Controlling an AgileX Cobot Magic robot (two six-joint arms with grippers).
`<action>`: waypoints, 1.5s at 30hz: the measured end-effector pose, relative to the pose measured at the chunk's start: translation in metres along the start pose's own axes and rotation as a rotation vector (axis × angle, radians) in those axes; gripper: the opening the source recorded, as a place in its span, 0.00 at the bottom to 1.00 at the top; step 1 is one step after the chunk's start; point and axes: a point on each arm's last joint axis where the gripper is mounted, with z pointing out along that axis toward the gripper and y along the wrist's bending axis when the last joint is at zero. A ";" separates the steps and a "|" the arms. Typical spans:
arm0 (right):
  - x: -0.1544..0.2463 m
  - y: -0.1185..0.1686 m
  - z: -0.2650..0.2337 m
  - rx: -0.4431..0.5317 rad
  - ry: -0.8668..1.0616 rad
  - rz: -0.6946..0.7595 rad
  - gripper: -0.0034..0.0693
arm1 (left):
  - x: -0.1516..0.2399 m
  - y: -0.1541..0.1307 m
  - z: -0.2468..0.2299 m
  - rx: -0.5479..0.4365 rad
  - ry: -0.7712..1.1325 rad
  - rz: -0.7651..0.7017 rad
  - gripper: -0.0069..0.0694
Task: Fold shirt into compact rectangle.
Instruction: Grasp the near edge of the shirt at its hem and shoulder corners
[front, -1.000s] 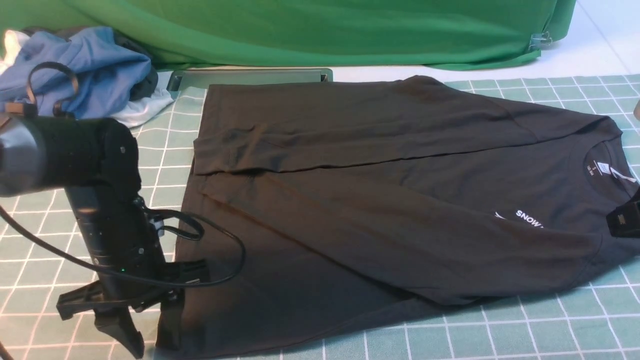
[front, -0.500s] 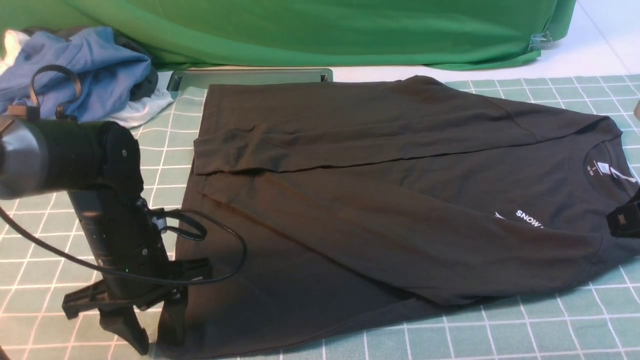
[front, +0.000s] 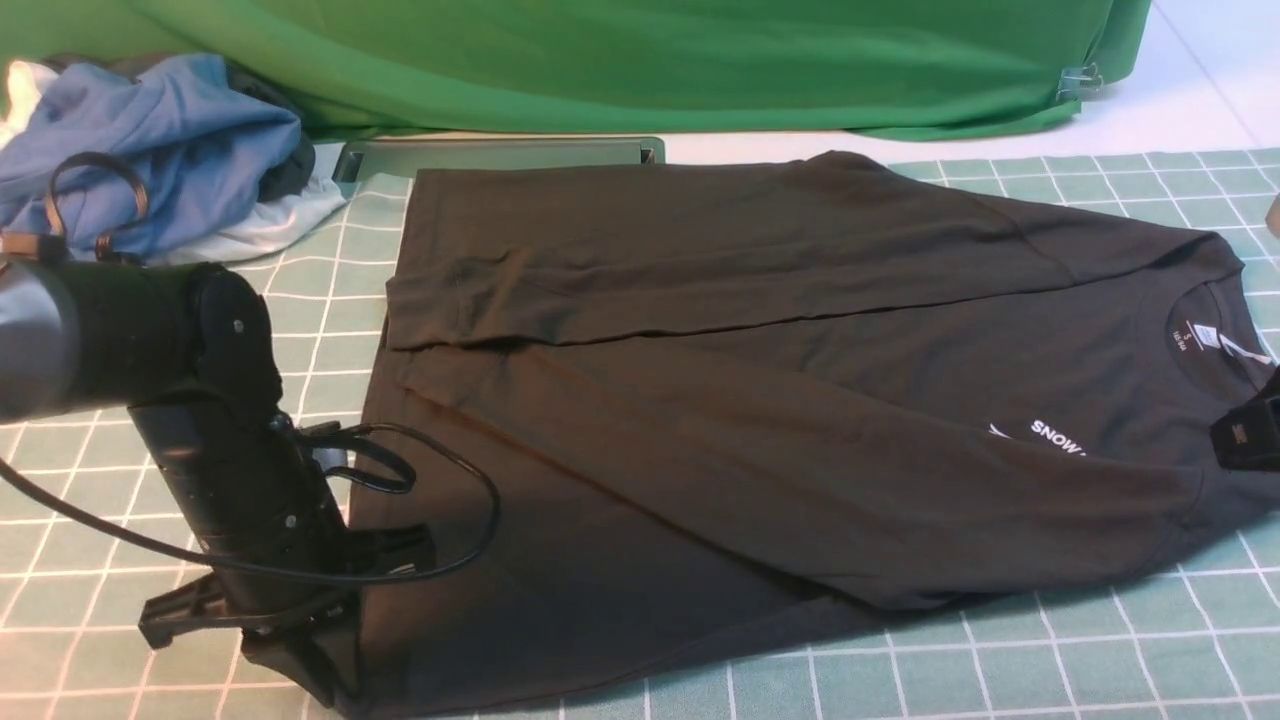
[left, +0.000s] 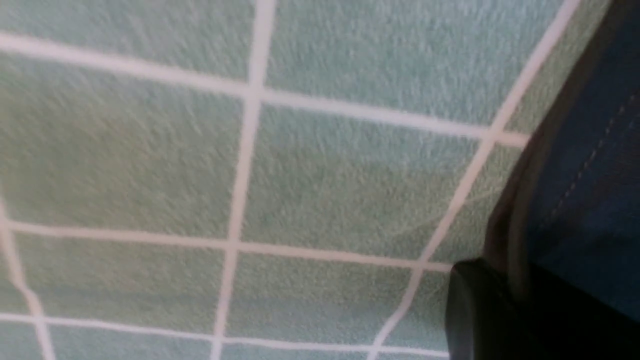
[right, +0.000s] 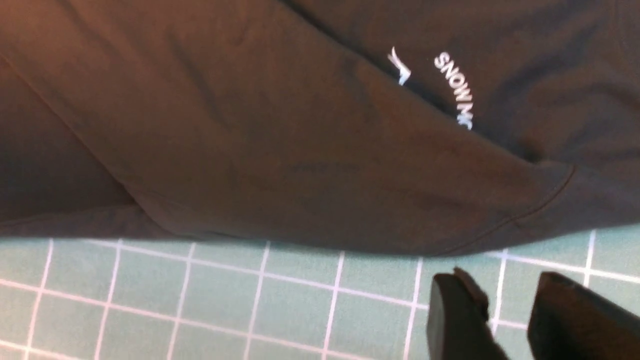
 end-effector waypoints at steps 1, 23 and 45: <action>0.001 0.001 0.004 -0.003 0.020 -0.007 0.37 | 0.000 0.000 -0.003 0.001 -0.020 0.003 0.13; 0.033 0.091 0.135 0.107 0.391 -0.854 0.69 | 0.002 0.001 -0.028 0.040 -0.169 0.029 0.13; 0.020 0.098 0.167 0.122 0.213 -0.971 0.43 | 0.001 0.001 -0.028 0.039 -0.176 0.033 0.13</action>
